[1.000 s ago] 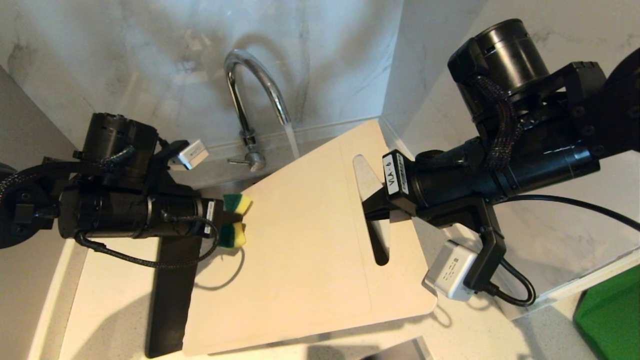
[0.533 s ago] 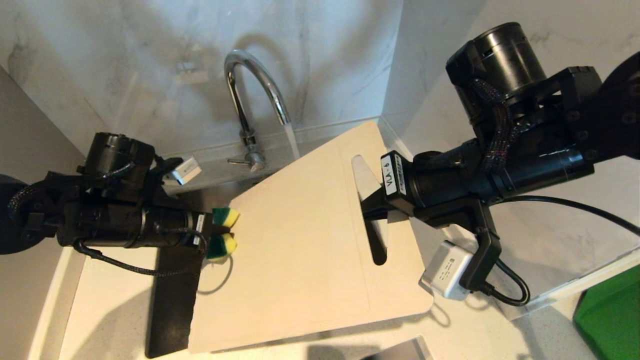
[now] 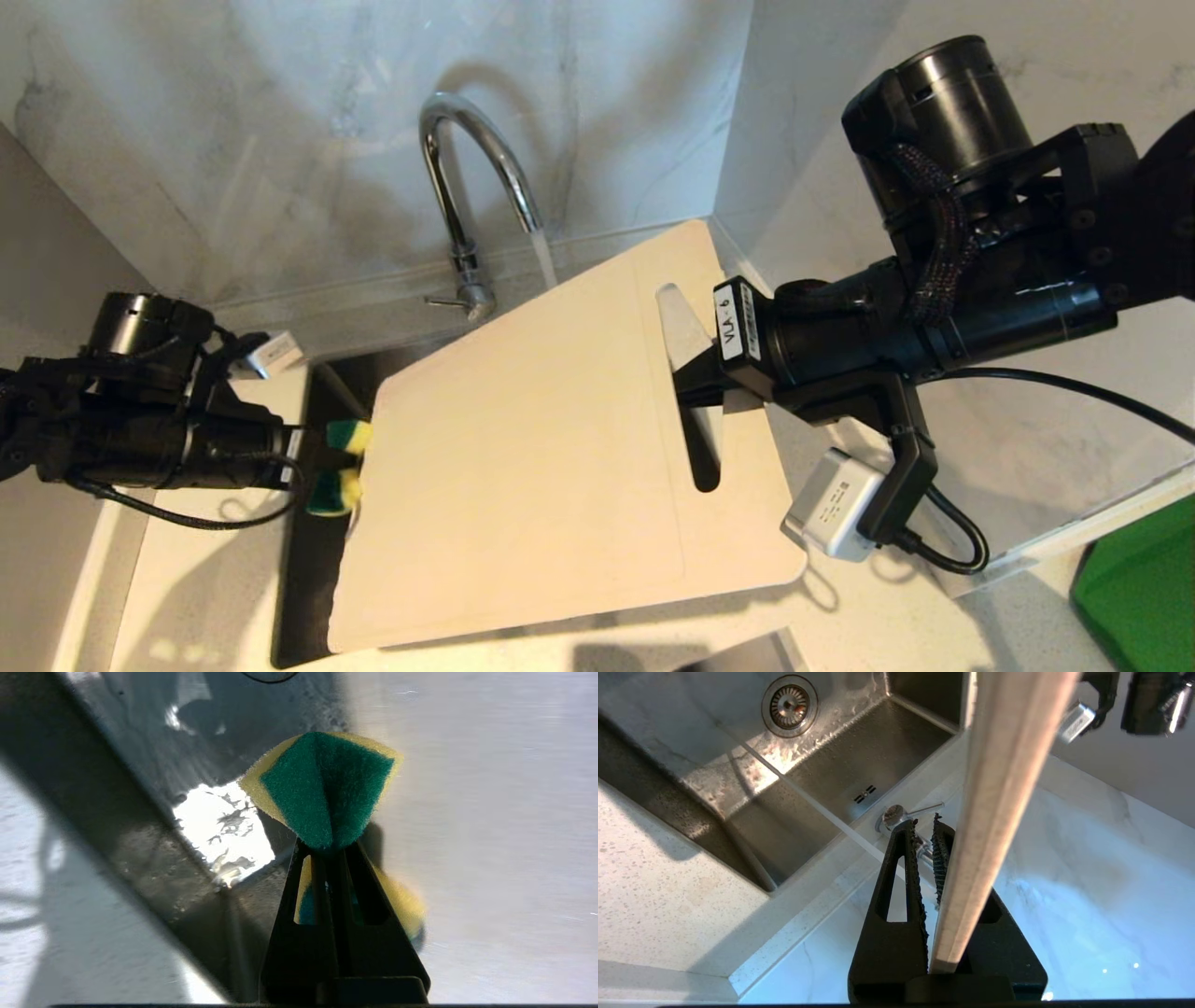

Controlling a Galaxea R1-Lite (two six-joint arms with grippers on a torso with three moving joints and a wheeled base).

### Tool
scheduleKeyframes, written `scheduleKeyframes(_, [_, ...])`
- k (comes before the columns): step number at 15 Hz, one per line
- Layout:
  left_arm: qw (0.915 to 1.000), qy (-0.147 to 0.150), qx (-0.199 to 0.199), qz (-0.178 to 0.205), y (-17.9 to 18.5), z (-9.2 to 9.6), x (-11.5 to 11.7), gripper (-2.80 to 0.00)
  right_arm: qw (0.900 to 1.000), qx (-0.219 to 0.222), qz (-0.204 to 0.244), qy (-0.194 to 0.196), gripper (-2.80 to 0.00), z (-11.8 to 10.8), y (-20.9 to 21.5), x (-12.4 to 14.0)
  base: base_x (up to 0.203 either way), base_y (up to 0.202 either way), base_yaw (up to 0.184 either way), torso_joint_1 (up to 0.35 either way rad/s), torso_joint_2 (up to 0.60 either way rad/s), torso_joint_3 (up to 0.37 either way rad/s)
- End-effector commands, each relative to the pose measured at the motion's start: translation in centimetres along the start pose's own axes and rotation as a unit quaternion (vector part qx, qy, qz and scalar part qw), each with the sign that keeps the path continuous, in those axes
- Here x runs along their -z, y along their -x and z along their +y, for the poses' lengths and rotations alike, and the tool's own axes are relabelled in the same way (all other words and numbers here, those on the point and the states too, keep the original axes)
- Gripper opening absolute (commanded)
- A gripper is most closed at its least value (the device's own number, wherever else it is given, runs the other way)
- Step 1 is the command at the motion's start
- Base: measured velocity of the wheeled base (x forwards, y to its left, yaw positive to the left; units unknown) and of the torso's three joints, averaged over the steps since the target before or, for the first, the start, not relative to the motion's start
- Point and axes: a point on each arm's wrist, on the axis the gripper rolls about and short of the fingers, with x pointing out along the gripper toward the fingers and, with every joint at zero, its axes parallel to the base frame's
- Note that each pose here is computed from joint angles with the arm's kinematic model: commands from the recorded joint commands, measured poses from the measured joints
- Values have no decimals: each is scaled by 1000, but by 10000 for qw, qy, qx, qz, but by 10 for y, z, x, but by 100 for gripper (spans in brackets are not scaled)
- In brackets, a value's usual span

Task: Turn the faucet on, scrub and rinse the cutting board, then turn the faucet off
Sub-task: Scrub the cutting board underwater

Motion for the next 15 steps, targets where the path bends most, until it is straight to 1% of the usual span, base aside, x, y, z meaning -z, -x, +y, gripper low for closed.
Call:
scheduleKeyframes(1, [9998, 183, 24, -105, 10, 20, 0, -280, 10000, 5, -9, 73, -280, 0, 1, 0, 0, 0, 0, 0, 0, 0])
scheduleKeyframes(3, [9991, 135, 168, -353, 24, 15, -6, -280, 10000, 0, -8, 66, -280, 0, 1, 0, 0, 0, 0, 0, 0, 0])
scheduleKeyframes(6, [9940, 193, 299, -1031, 60, 8, -37, -280, 10000, -4, -14, 62, -280, 0, 1, 0, 0, 0, 0, 0, 0, 0])
scheduleKeyframes(8, [9916, 204, 405, -1214, 81, -4, -55, -280, 10000, -7, -19, 60, -280, 0, 1, -1, 0, 0, 0, 0, 0, 0])
scheduleKeyframes(9, [9907, 185, 598, -1210, 86, -18, -62, -280, 10000, -1, -9, 65, -280, 0, 1, 0, 0, 0, 0, 0, 0, 0])
scheduleKeyframes(11, [9884, 65, 1023, -1122, 86, -53, -70, -280, 10000, 4, -13, 69, -280, 0, 1, 0, 0, 0, 0, 0, 0, 0])
scheduleKeyframes(12, [9882, -49, 1118, -1049, 78, -73, -73, -280, 10000, -4, -23, 63, -280, 0, 0, -1, 0, 0, 0, 0, 0, 0])
scheduleKeyframes(13, [9893, -126, 1093, -963, 66, -91, -75, -280, 10000, -2, -19, 64, -280, 0, 0, -1, 0, 0, 0, 0, 0, 0])
scheduleKeyframes(15, [9908, -160, 1078, -801, 39, -124, -78, -280, 10000, 11, -1, 69, -280, -1, 1, 0, 0, 0, 0, 0, 0, 0])
